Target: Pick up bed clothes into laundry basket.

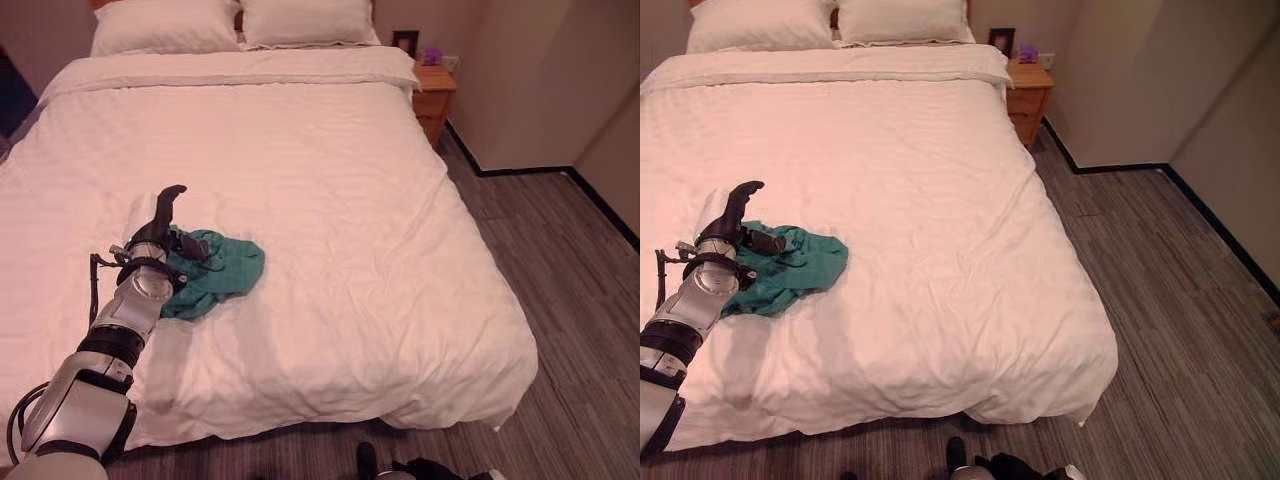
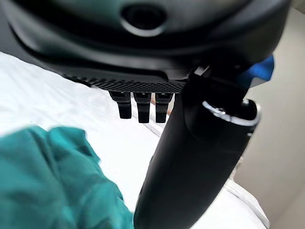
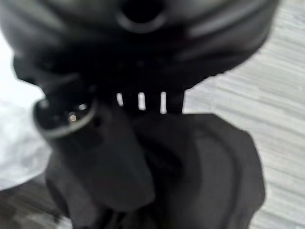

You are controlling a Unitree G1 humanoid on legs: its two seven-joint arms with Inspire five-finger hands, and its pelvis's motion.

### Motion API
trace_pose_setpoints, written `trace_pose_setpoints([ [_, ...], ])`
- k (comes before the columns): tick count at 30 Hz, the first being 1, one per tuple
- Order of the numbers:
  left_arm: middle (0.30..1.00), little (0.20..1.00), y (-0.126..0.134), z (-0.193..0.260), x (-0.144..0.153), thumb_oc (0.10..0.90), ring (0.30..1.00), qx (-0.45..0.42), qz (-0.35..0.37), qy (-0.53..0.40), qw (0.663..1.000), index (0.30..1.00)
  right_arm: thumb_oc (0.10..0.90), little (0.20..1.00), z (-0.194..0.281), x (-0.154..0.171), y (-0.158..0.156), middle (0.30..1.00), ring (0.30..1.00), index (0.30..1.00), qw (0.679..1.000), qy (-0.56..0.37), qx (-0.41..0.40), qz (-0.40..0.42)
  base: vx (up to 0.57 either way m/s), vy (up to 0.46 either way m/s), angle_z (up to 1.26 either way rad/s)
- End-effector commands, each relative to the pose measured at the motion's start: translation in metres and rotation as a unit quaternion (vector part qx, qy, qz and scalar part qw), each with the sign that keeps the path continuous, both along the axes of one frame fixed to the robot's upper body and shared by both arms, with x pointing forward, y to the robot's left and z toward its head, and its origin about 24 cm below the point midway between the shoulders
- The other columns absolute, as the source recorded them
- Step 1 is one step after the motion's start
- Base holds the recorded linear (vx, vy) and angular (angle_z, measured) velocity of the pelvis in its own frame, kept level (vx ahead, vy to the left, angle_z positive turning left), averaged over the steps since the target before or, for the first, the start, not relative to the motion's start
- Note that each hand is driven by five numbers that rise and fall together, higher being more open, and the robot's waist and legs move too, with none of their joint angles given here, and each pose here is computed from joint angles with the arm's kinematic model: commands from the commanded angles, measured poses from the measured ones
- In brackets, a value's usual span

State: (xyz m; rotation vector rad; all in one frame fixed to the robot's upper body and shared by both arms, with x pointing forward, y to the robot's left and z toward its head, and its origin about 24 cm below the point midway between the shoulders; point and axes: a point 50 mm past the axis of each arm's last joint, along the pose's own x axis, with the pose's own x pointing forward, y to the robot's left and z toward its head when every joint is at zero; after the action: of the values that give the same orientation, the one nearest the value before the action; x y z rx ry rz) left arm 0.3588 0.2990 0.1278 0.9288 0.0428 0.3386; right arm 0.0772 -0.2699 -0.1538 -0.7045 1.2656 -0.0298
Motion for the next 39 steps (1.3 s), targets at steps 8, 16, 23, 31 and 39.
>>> trace_pose_setpoints([
  [8,0.9,0.9,0.008,0.091,0.016,0.8,0.9,0.016,0.011,-0.132,0.991,0.9,0.4,0.3,0.011,0.033,-0.014,0.3,0.3,0.3,0.999,-0.019,-0.032,0.011,0.01,0.001,0.14],
  [16,0.9,0.9,-0.002,0.077,0.025,0.8,0.9,0.007,0.008,-0.095,0.995,0.9,0.4,0.3,0.015,0.05,-0.008,0.3,0.3,0.3,0.998,-0.045,-0.032,0.041,0.0,-0.004,0.02],
  [23,0.9,0.9,-0.016,0.072,0.031,0.8,0.9,-0.002,-0.018,-0.079,0.997,0.9,0.4,0.3,0.019,0.053,-0.015,0.3,0.3,0.3,0.997,-0.052,-0.042,0.046,-0.06,-0.018,-0.03],
  [31,0.674,0.674,-0.025,0.046,0.035,0.649,0.674,0.0,-0.035,-0.015,0.999,0.674,0.4,0.3,0.025,0.07,-0.015,0.3,0.3,0.3,0.994,-0.072,-0.05,0.062,-0.05,-0.011,-0.11],
  [39,0.3,0.3,-0.038,0.007,0.037,0.4,0.3,0.083,-0.052,0.112,0.989,0.3,0.4,0.3,0.03,0.082,-0.015,0.3,0.3,0.3,0.992,-0.081,-0.054,0.077,-0.01,-0.009,-0.07],
])
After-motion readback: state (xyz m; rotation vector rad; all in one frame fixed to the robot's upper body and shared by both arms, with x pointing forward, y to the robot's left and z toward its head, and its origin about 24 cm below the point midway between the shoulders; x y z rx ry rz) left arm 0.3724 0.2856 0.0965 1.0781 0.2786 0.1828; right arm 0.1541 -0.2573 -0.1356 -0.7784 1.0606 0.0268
